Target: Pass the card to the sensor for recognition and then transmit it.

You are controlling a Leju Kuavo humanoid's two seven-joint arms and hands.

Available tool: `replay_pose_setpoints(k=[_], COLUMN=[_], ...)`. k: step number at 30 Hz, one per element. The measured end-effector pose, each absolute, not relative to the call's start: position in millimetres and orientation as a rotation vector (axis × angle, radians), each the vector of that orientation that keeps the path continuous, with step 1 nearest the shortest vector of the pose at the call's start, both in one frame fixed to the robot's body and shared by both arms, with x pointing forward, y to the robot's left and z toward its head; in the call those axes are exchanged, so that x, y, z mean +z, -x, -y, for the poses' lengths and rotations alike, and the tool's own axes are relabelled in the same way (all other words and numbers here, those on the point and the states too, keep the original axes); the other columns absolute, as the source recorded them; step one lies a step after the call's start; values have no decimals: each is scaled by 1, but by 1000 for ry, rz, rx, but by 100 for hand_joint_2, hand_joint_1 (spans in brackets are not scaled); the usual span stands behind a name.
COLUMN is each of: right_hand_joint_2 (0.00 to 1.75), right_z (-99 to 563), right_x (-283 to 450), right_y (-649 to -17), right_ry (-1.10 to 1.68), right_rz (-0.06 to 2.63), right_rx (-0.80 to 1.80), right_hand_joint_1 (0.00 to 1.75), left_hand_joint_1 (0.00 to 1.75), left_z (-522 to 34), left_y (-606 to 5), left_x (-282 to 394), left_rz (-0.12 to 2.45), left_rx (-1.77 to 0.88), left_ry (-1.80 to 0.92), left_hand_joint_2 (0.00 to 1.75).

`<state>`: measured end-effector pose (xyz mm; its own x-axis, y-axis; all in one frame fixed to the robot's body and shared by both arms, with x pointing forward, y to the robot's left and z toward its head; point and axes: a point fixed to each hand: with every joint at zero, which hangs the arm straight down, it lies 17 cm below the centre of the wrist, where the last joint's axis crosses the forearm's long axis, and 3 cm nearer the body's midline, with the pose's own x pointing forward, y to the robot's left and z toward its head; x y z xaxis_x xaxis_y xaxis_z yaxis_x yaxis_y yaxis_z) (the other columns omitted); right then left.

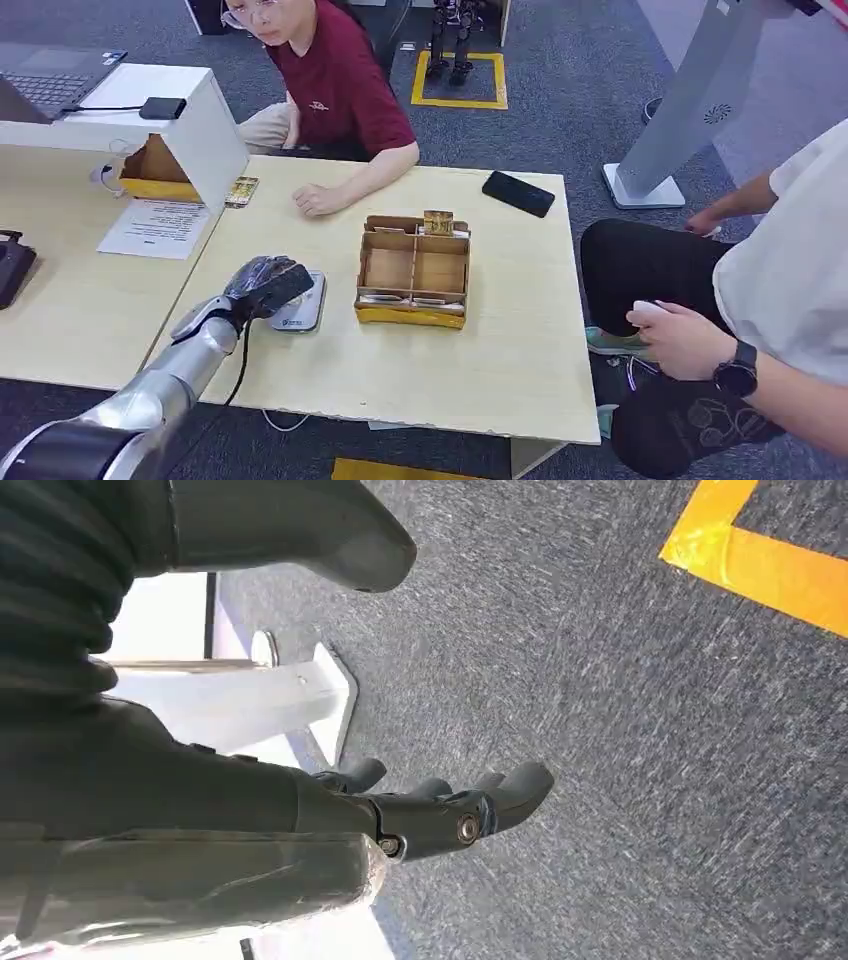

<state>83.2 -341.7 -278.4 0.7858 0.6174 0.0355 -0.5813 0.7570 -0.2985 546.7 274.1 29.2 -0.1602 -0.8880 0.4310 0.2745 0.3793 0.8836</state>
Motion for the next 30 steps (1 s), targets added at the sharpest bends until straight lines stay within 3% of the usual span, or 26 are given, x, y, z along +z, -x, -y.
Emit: replay_pose_setpoints(k=[13,21,24,30], right_hand_joint_2=[175,175,175,175], right_z=[341,342,342,341], right_x=[-278,-278,-278,-278], right_y=[-85,-86,-86,-86], right_ry=[281,284,283,282], right_rz=[145,146,146,145], right_rx=[658,659,659,661], right_hand_joint_1=[0,0,0,0], left_hand_joint_1=[175,175,175,175], left_z=[-250,-228,-221,-232], left_y=[-542,-540,-538,-551], left_x=[19,32,41,95], left_rz=[1318,1455,1537,1738], left_rx=[-1235,-1173,-1066,-605], left_ry=[-615,-552,-471,-276], left_hand_joint_2=[175,175,175,175])
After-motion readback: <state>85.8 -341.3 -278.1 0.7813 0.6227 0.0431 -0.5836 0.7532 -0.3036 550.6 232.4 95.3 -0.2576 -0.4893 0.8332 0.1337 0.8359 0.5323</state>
